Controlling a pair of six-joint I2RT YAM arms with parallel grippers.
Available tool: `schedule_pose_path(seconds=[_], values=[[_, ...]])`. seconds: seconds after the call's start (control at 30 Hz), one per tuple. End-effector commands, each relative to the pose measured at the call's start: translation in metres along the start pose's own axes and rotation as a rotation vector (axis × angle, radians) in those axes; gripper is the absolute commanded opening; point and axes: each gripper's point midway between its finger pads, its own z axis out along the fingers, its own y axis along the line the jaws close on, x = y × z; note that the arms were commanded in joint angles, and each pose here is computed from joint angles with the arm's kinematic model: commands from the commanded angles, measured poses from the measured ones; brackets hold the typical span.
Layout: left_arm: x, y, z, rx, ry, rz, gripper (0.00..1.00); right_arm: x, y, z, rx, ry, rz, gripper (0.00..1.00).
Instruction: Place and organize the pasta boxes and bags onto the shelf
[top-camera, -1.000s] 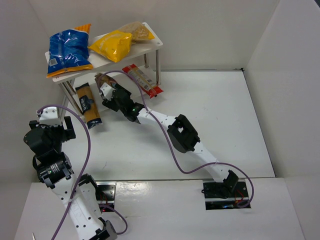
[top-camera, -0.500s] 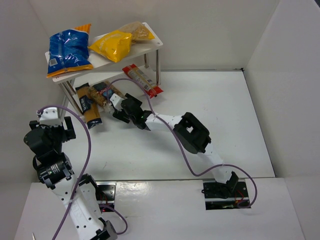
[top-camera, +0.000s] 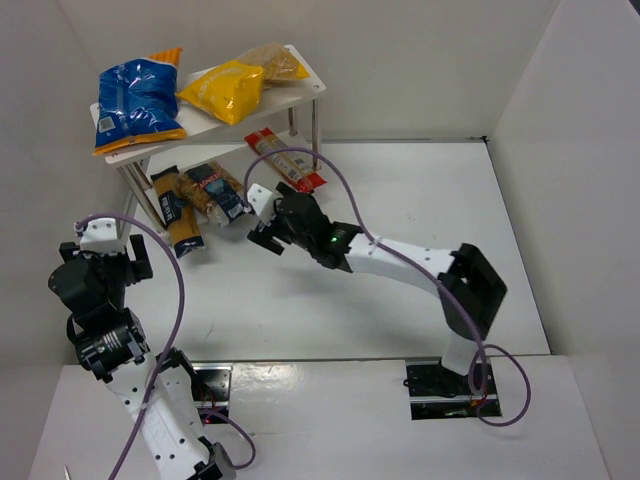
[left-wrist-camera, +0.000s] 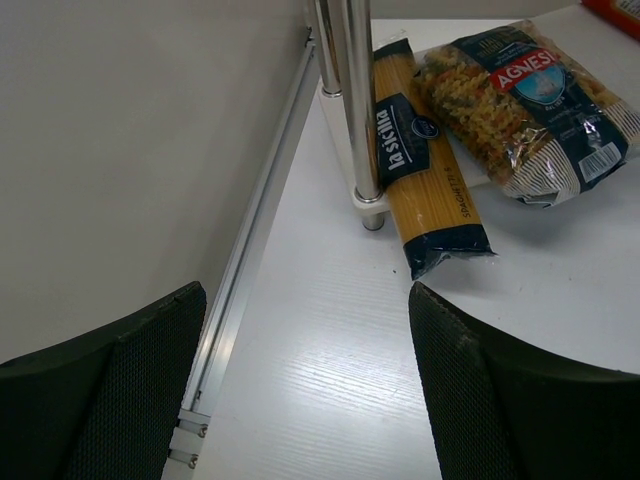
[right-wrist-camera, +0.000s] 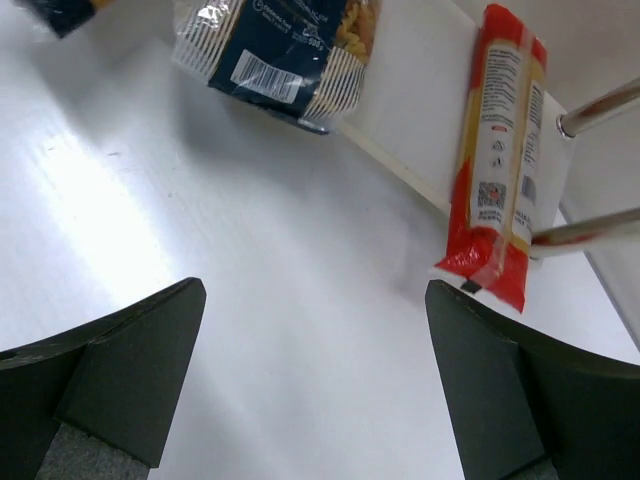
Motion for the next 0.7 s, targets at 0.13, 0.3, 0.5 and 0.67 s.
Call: schedule_pose_path(seconds=[0.13, 0.3, 0.5, 0.67], values=[[-0.003, -0.016, 0.003, 0.096, -0.017, 0.03, 0.92, 0.076, -0.049, -0.063, -0.012, 0.152, 0.167, 0.99], [0.003, -0.037, 0.008, 0.219, 0.017, 0.052, 0.95, 0.148, -0.119, -0.092, 0.035, 0.331, 0.432, 0.99], [0.01, -0.067, 0.008, 0.42, 0.053, 0.118, 0.99, 0.214, -0.207, -0.152, 0.254, 0.497, 0.698, 0.99], [0.02, -0.092, 0.012, 0.558, 0.104, 0.14, 0.99, 0.223, -0.223, -0.205, 0.395, 0.488, 0.806, 0.99]])
